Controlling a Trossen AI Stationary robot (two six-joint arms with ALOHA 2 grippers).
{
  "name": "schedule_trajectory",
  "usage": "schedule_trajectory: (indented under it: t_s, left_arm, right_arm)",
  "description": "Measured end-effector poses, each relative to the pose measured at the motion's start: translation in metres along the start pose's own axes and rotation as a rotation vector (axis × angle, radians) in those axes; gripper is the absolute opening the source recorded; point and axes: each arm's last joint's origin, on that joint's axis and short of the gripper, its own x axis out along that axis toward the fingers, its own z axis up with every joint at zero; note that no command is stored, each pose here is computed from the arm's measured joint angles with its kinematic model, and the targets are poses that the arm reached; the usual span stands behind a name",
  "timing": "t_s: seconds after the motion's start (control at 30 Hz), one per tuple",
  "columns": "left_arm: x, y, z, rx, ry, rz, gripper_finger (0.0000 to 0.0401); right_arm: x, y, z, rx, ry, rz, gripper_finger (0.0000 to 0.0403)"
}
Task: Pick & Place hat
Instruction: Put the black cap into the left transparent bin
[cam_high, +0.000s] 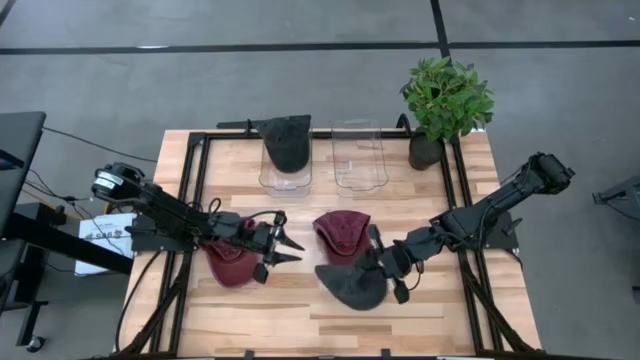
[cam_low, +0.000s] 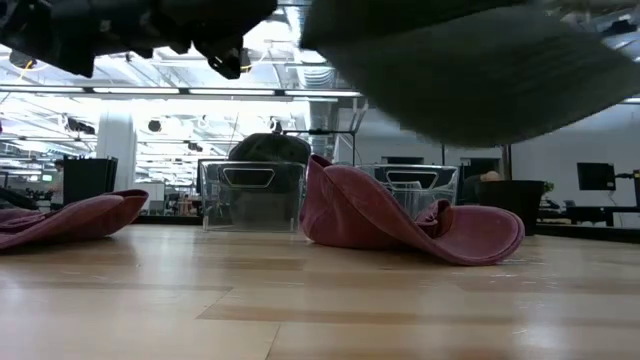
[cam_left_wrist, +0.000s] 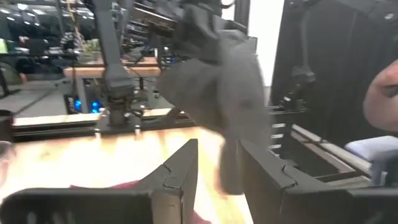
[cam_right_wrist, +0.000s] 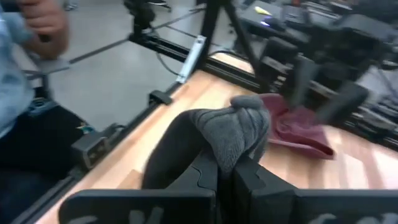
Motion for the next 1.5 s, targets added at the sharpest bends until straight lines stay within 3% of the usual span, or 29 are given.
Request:
schedule_trajectory:
  t_s: [0.17,0.4,0.73,1.27,1.5]
  left_arm:
    - [0.006,0.011,0.01,0.007,-0.041,0.009,0.011]
    - [0.015,0.017,0.024,0.018,-0.09,-0.121,0.011]
    - [0.043,0.025,0.05,0.032,-0.087,-0.205,0.0108]
    - [0.117,0.026,0.023,-0.055,0.011,-0.3,0.0108]
    - [0.128,0.021,0.016,-0.09,0.028,-0.355,0.0108]
  right_arm:
    - [0.0,0.003,0.0,-0.013,-0.011,0.082,0.0]
    - [0.0,0.004,-0.001,-0.027,-0.004,0.12,0.0]
    - [0.0,0.003,-0.003,-0.034,0.0,0.158,0.0]
    - [-0.001,0.006,-0.009,-0.03,0.062,0.22,0.0]
    - [-0.001,0.006,-0.011,-0.028,0.079,0.223,0.0]
